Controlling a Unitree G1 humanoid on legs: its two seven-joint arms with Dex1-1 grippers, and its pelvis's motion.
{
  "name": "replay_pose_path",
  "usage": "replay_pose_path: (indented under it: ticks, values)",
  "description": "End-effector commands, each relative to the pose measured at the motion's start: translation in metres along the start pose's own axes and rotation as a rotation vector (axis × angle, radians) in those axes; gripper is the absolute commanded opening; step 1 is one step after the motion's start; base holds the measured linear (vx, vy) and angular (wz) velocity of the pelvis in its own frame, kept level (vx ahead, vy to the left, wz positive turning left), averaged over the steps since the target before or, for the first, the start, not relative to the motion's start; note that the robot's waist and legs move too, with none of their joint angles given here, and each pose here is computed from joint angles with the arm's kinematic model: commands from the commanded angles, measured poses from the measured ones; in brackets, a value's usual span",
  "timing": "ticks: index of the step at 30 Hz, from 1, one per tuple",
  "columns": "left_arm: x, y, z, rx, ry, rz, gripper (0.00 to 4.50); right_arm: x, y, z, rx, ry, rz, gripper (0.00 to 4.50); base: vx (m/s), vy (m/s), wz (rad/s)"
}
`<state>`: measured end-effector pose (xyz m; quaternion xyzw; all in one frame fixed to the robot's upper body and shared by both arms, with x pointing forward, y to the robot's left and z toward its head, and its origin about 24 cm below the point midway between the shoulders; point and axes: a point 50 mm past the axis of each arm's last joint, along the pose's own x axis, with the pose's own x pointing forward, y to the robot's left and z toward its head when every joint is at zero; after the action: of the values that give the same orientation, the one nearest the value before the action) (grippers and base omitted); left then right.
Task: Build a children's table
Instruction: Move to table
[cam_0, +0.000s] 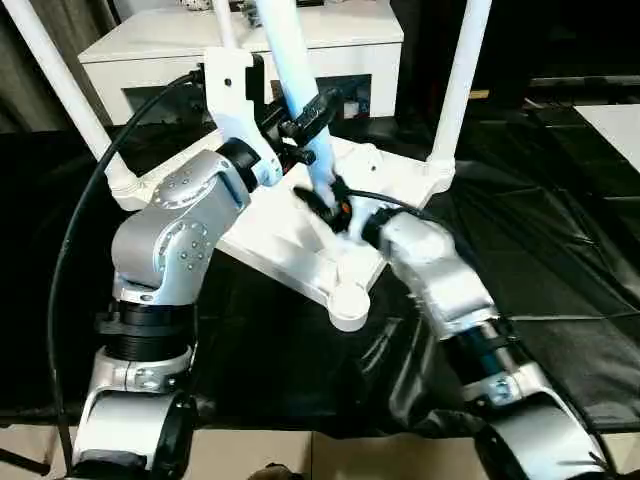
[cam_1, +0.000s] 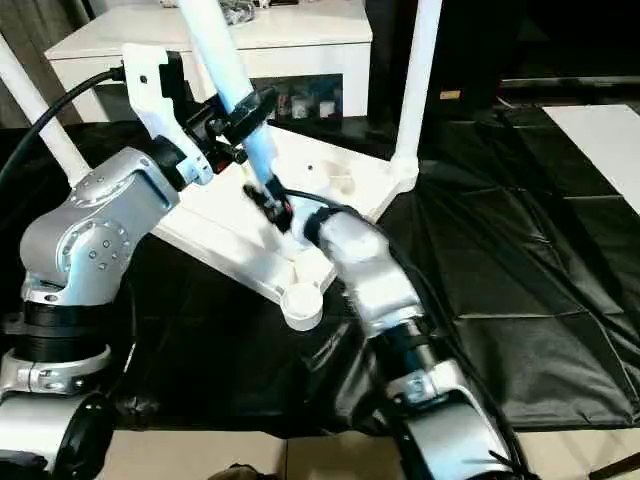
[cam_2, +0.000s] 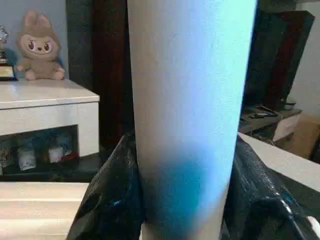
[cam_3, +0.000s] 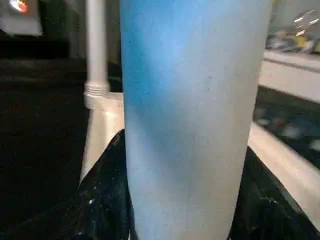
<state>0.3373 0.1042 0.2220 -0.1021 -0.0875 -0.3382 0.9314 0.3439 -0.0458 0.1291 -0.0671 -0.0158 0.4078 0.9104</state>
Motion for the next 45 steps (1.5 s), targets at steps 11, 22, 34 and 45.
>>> replay_pose_path:
  ticks: [11,22,34,45]
  values:
    - [-0.033,0.001,0.008,-0.127,0.148,-0.514,3.17,-0.045,0.014,0.008,0.085,0.070,0.660,1.82,0.000,0.000,0.00]
    - [-0.042,0.000,0.007,-0.225,0.171,-0.604,2.57,-0.050,0.016,0.018,0.144,0.035,0.699,1.82,0.000,0.000,0.00]
    - [-0.040,0.004,0.017,-0.259,0.124,-0.588,1.79,-0.050,0.018,0.018,0.142,0.036,0.696,1.82,0.000,0.000,0.00]
    - [-0.041,0.002,0.021,-0.156,0.161,-0.682,1.73,-0.044,0.005,0.020,0.130,0.059,0.630,2.63,0.000,0.000,0.00]
